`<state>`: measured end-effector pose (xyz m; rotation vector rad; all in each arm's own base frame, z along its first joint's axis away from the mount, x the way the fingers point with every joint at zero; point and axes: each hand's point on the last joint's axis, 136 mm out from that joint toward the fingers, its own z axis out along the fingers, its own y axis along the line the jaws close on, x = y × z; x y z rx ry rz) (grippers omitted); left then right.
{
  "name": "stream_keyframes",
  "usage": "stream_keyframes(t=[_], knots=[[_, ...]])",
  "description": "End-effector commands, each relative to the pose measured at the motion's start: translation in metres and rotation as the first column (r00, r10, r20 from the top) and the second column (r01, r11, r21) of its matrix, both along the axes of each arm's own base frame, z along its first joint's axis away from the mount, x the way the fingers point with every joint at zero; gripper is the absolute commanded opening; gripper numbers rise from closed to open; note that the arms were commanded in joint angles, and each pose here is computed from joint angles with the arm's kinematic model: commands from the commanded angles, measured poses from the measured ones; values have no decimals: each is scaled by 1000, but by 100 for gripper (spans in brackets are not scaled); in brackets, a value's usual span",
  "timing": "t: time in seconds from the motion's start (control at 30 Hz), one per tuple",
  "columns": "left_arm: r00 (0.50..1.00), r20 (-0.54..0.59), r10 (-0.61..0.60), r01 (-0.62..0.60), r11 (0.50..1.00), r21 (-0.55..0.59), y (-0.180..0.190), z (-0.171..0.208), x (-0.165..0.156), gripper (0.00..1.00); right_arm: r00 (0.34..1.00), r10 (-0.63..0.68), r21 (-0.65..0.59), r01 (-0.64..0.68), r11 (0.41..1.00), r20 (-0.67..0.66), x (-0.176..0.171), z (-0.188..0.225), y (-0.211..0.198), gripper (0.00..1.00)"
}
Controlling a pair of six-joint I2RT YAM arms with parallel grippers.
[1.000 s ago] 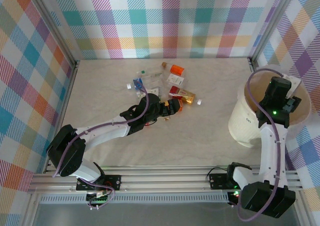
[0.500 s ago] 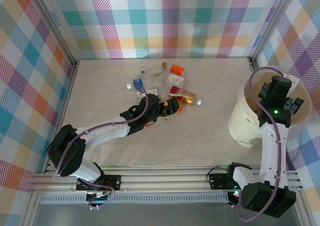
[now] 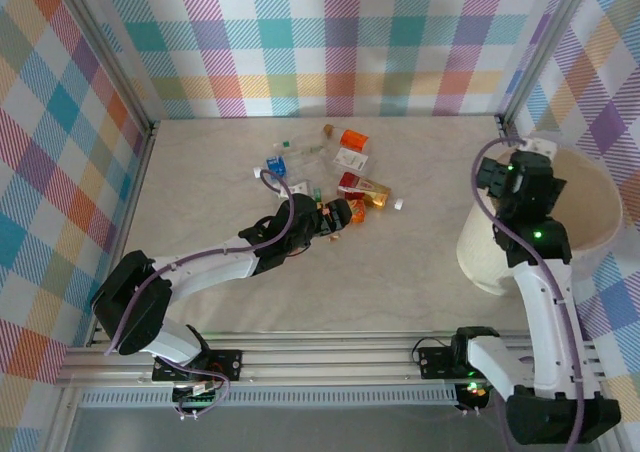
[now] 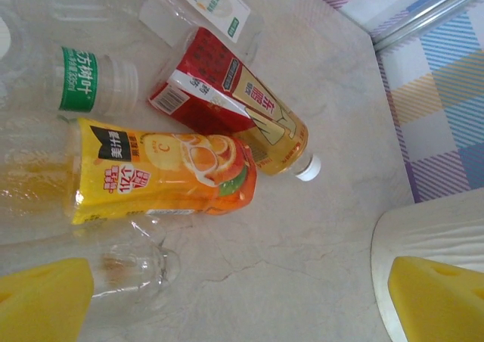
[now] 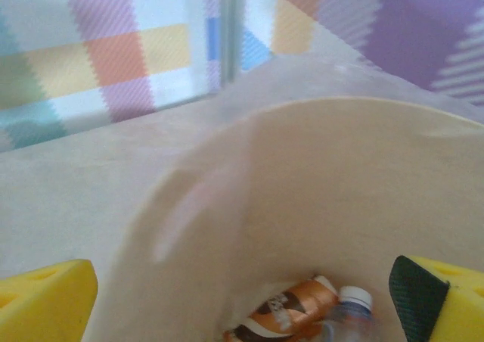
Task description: Put the plastic bottles in the bin
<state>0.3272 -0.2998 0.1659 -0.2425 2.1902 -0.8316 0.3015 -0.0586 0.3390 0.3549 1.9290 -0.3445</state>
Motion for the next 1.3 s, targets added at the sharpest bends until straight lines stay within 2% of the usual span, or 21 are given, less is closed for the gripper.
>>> stream_keyframes(t=[0.0, 0.17, 0.23, 0.3, 0.47, 0.63, 0.77, 0.9, 1.07, 1.1, 1.27], knots=[[998, 17, 61, -61, 998, -12, 13, 6, 3, 100, 989, 83, -82, -73, 994, 125, 7, 41, 25, 100], [994, 14, 104, -105, 994, 12, 23, 3, 4, 100, 927, 356, -135, -340, 931, 119, 28, 47, 95, 100], [992, 9, 130, -130, 991, 29, 29, 2, 3, 100, 878, 470, -171, -451, 876, 90, 36, 43, 127, 100], [987, 6, 164, -164, 985, 55, 38, 0, 3, 100, 804, 594, -174, -582, 794, 21, 45, 26, 166, 100], [972, 7, 236, -236, 967, 92, 57, 1, 2, 100, 667, 732, -101, -745, 659, -140, 65, -28, 227, 100], [955, 0, 298, -293, 940, 172, 77, 0, -2, 100, 619, 738, -12, -768, 640, -267, 90, -81, 247, 100], [944, -3, 331, -323, 924, 207, 89, -1, -6, 100, 531, 743, 75, -791, 607, -409, 103, -128, 263, 100], [927, -10, 374, -362, 904, 228, 101, -4, -11, 100, 484, 702, 159, -753, 638, -523, 116, -164, 269, 100], [919, -13, 395, -381, 893, 240, 107, -6, -14, 100, 418, 702, 221, -747, 627, -577, 130, -198, 280, 100], [918, -25, 397, -376, 886, 270, 112, -10, -18, 100, 407, 706, 234, -747, 622, -579, 132, -203, 282, 100], [907, -37, 419, -391, 874, 288, 119, -16, -23, 100, 370, 717, 290, -732, 617, -591, 141, -224, 287, 100]])
